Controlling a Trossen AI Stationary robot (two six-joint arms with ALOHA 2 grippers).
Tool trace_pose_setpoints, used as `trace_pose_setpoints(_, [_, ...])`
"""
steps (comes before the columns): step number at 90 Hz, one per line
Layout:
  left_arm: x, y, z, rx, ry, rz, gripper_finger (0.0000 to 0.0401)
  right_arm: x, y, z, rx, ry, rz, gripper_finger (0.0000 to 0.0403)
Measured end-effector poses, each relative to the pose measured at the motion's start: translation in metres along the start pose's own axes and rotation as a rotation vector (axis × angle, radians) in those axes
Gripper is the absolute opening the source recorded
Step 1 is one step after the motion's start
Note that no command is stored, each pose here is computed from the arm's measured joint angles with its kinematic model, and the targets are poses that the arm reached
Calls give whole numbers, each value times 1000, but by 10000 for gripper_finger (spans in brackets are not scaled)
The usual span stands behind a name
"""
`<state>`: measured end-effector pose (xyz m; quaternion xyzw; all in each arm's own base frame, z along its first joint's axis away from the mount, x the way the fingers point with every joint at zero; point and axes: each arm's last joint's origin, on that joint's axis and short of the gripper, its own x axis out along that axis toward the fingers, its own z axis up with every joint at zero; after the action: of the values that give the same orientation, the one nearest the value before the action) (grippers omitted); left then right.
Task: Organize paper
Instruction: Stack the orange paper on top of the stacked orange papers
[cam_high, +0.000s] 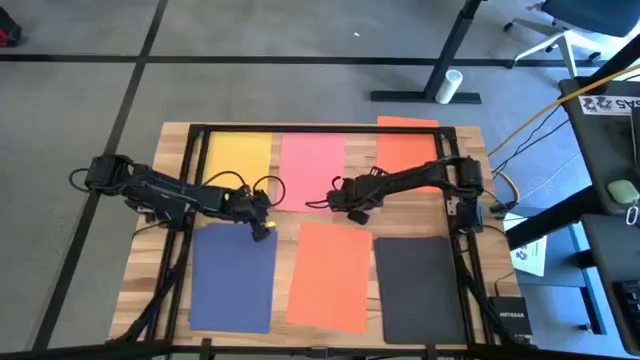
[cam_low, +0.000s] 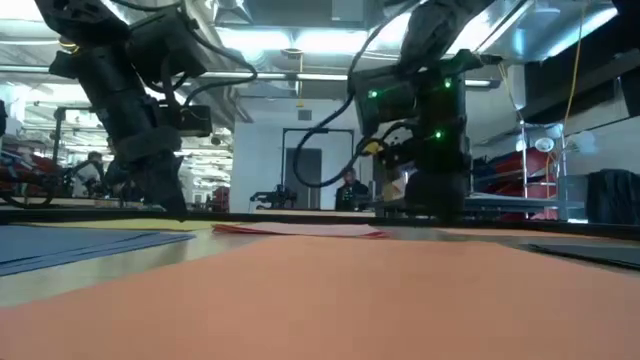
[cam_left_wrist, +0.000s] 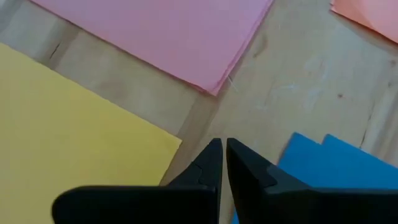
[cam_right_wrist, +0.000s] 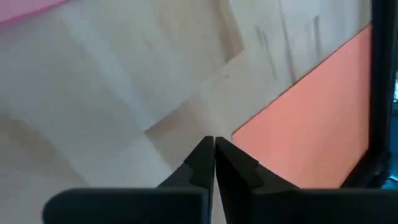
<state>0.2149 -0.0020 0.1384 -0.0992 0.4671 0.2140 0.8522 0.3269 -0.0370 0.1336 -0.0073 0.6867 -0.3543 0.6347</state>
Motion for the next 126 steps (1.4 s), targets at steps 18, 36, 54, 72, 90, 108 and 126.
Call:
trace_pose_setpoints(18, [-1,-2,-1,11,1,-7,8,22,-3,-6,44,6,-3,111])
trace_pose_setpoints(36, [-1,-2,-1,12,0,-7,8,33,-13,-8,102,19,-50,211])
trace_pose_setpoints(54, [-1,-2,-1,14,1,-7,8,38,-27,-5,152,60,-5,220])
trace_pose_setpoints(72, [-1,-3,-1,33,1,-9,8,17,-39,-12,154,33,-7,105])
trace_pose_setpoints(90, [-1,-3,-1,32,0,-9,8,36,-62,-16,261,19,-52,16])
trace_pose_setpoints(108, [-1,-3,-1,32,1,-9,8,67,-67,-26,391,20,115,6])
trace_pose_setpoints(126, [-1,-3,-1,41,1,-9,8,52,-54,-23,388,-13,188,2])
